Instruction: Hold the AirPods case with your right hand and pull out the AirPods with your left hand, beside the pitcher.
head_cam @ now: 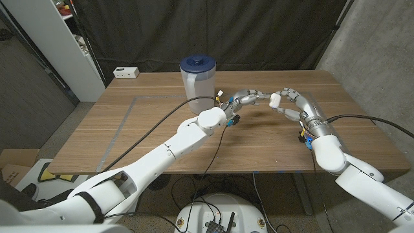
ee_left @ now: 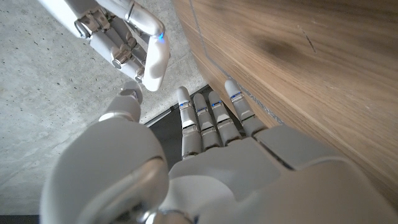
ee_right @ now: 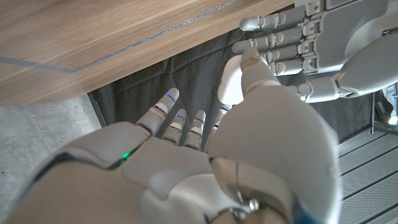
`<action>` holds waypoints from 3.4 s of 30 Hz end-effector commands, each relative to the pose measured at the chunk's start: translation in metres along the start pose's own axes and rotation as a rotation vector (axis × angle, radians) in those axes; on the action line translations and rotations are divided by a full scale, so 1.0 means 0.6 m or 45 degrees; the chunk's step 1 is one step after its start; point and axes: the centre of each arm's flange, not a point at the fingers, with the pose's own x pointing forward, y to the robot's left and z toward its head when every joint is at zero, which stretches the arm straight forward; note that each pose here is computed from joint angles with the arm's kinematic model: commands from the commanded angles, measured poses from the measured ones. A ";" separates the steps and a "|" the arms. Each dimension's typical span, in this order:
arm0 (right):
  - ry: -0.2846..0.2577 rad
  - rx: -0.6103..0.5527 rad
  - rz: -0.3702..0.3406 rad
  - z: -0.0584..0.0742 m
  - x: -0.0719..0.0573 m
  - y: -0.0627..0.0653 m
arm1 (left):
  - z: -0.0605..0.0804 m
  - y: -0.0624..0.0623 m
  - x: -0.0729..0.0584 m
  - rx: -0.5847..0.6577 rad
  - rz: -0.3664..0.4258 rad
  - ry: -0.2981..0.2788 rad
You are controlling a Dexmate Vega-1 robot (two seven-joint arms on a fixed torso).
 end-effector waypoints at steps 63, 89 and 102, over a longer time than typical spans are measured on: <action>-0.036 0.044 0.462 0.025 0.032 -0.033 | 0.052 0.046 0.014 0.621 -0.048 -0.126; -0.050 0.150 0.509 0.004 0.072 -0.084 | 0.072 0.059 -0.002 0.818 -0.059 -0.183; -0.042 0.155 0.682 0.000 0.109 -0.113 | 0.092 0.060 -0.004 0.884 -0.071 -0.246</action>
